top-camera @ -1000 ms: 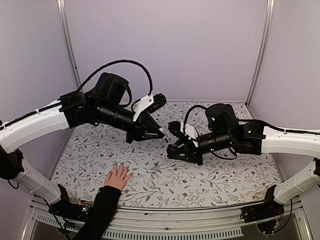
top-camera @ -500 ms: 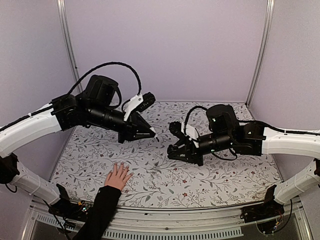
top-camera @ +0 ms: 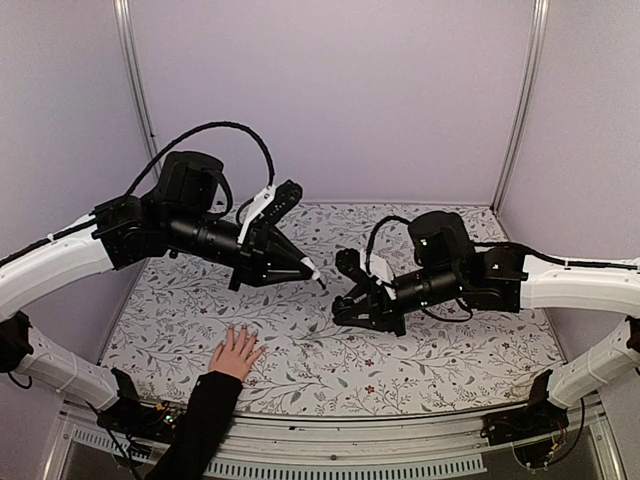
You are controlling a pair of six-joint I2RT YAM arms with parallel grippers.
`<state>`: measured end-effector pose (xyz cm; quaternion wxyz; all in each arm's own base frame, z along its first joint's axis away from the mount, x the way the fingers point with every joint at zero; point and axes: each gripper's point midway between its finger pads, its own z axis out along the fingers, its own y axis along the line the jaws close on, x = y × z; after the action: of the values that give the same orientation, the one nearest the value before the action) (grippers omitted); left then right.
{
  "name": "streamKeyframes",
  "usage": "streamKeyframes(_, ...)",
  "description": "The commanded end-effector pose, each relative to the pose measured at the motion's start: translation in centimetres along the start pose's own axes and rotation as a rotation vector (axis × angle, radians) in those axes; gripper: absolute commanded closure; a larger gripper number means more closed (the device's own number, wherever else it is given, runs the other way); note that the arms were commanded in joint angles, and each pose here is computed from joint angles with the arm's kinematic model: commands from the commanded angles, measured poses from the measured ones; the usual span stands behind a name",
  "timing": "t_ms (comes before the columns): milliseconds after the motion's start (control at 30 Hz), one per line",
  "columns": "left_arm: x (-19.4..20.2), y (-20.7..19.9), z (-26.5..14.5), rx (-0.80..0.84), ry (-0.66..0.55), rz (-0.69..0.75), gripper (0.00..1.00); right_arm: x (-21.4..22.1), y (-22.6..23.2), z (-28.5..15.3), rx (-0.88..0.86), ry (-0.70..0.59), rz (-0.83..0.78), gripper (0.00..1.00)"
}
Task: Paint the nails
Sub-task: Remove the nail polish.
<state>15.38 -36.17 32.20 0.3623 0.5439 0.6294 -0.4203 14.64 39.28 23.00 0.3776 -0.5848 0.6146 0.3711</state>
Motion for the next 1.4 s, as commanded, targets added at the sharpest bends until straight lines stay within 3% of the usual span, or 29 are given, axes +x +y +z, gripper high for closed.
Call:
streamKeyframes(0,-1.0,-0.8,0.7,0.035,-0.024,0.026,1.00,-1.4,0.8,0.3,-0.042,-0.027,-0.031,1.00)
streamKeyframes(1367,0.7,-1.6,3.3,0.110,0.052,0.032,1.00,-1.5,0.9,0.1,-0.033,-0.027,-0.039,1.00)
